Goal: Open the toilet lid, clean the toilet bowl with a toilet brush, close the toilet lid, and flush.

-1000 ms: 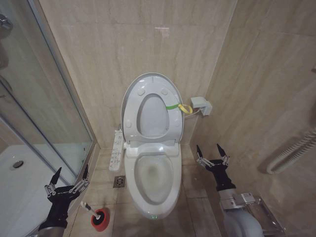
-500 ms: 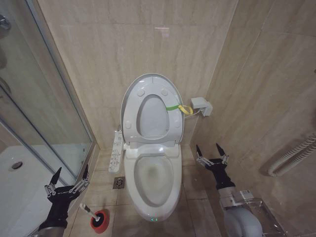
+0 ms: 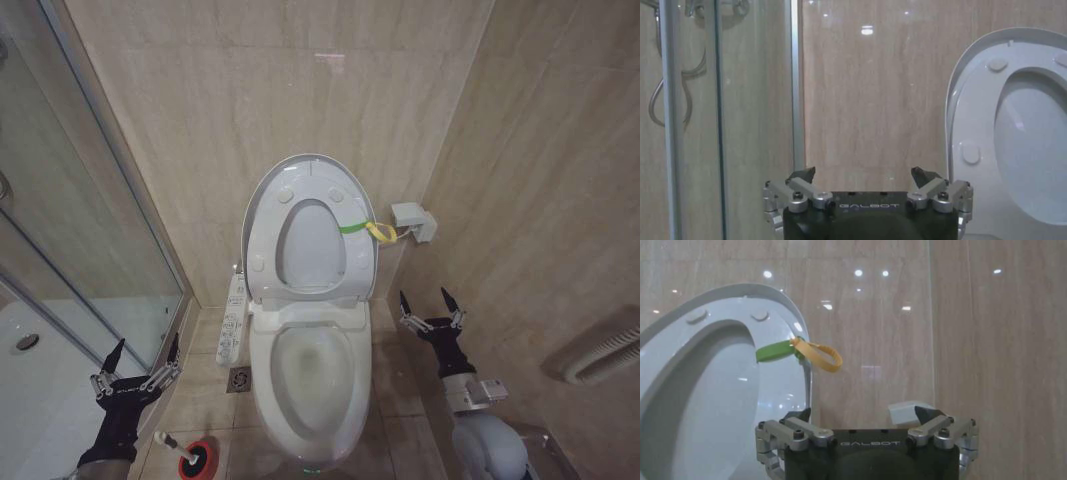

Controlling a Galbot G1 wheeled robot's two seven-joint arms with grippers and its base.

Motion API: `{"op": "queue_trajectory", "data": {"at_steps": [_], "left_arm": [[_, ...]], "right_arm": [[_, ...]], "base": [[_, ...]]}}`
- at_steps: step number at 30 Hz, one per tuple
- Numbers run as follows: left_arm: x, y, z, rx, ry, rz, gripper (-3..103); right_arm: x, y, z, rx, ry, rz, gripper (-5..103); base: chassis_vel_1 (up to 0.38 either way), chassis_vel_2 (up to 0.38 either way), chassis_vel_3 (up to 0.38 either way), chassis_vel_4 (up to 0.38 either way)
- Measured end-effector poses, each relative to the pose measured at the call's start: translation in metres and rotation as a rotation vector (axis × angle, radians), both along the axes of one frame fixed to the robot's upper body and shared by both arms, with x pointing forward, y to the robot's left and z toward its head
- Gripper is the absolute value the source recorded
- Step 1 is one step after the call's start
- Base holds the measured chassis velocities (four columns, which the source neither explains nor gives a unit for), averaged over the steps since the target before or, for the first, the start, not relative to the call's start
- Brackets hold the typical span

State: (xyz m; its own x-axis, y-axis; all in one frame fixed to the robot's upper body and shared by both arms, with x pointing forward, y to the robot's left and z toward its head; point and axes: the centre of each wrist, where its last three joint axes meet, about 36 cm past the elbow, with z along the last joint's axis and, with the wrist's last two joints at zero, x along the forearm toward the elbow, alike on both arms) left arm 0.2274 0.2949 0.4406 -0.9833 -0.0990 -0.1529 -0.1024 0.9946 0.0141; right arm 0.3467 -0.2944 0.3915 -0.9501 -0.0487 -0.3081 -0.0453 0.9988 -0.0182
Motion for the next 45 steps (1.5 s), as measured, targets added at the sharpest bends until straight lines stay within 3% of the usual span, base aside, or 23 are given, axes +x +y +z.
{"op": "queue_trajectory", "data": {"at_steps": [9, 20, 35, 45], "left_arm": [[0.0, 0.0, 0.0, 0.0, 0.0, 0.0, 97], [0.0, 0.0, 0.0, 0.0, 0.0, 0.0, 97], [0.0, 0.0, 0.0, 0.0, 0.0, 0.0, 97], [0.0, 0.0, 0.0, 0.0, 0.0, 0.0, 97]], "right_arm": [[0.028, -0.001, 0.002, -0.018, -0.013, -0.008, 100], [0.113, -0.015, 0.012, 0.008, -0.07, -0.026, 100], [0.194, -0.035, 0.051, 0.033, -0.15, -0.066, 100], [0.233, -0.025, 0.081, 0.043, -0.195, -0.062, 100]], "base": [[0.012, -0.024, -0.023, 0.011], [0.0, 0.0, 0.0, 0.0], [0.0, 0.0, 0.0, 0.0], [0.0, 0.0, 0.0, 0.0]]}}
